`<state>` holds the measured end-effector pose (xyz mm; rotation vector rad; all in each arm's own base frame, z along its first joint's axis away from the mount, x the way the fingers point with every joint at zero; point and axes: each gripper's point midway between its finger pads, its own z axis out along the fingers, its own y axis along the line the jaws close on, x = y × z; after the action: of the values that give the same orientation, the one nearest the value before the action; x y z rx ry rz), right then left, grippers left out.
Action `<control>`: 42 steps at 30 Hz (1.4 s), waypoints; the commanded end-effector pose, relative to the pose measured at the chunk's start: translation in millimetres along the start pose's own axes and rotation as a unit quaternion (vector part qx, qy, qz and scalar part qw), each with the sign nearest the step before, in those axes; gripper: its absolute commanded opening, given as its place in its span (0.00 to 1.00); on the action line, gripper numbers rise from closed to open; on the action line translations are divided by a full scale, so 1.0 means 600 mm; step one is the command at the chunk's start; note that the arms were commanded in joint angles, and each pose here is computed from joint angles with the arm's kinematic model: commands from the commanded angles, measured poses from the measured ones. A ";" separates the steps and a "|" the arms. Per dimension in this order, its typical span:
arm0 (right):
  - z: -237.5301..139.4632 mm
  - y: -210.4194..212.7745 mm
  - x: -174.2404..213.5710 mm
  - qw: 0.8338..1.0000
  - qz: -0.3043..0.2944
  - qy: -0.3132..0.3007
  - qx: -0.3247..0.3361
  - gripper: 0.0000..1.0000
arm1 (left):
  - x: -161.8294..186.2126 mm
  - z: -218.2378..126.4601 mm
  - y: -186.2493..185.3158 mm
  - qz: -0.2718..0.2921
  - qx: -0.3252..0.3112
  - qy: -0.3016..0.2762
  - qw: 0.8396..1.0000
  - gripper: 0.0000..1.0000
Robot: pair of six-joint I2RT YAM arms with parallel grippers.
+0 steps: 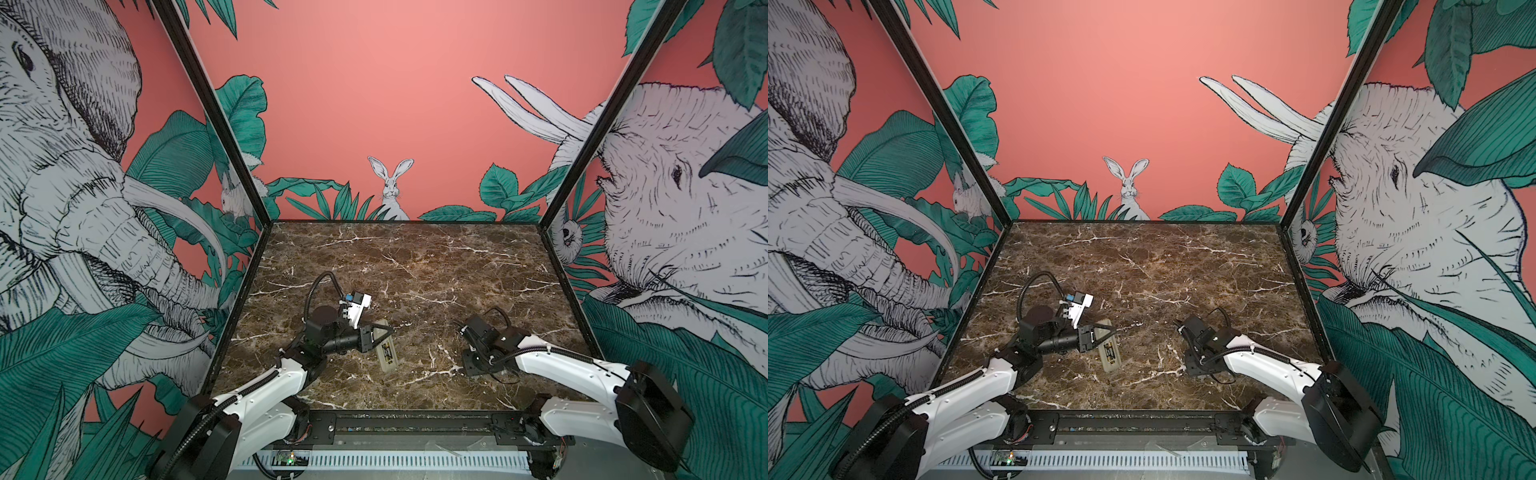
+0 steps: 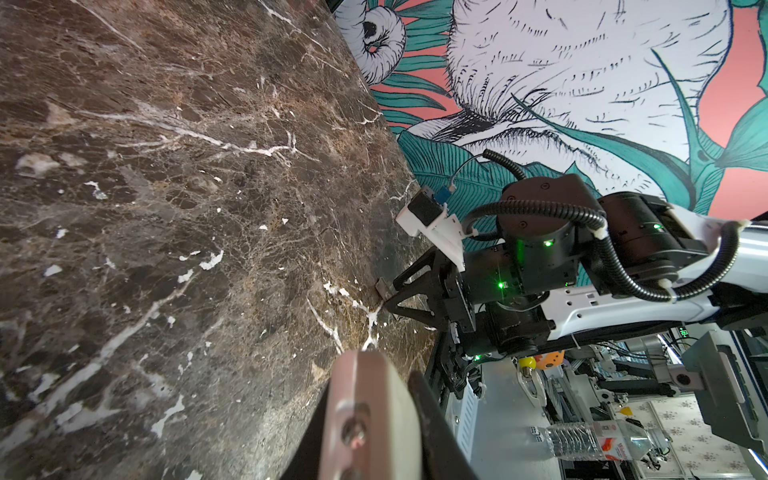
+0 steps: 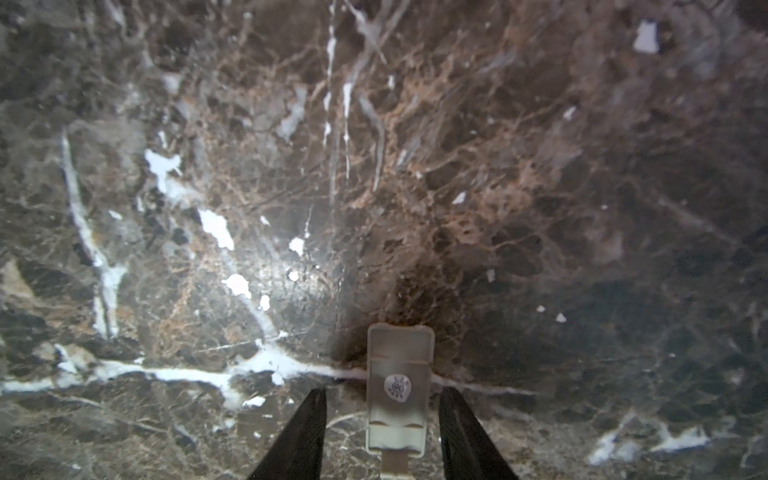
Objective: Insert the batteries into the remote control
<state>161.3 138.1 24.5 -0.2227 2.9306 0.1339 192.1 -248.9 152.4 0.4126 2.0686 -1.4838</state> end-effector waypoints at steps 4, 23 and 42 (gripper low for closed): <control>0.001 -0.001 -0.002 1.000 0.008 -0.002 -0.001 0.44 | -0.008 -0.002 -0.013 0.011 0.012 -0.007 1.000 0.00; 0.021 -0.014 0.017 1.000 0.005 0.020 0.017 0.42 | -0.004 -0.003 -0.010 0.009 0.011 -0.007 1.000 0.00; 0.020 -0.021 0.022 0.999 -0.004 0.024 0.028 0.38 | -0.004 -0.003 -0.011 0.009 0.012 -0.007 1.000 0.00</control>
<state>159.4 135.6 14.8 -0.2251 2.9441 0.1129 192.1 -248.9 152.4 0.4126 2.0686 -1.4838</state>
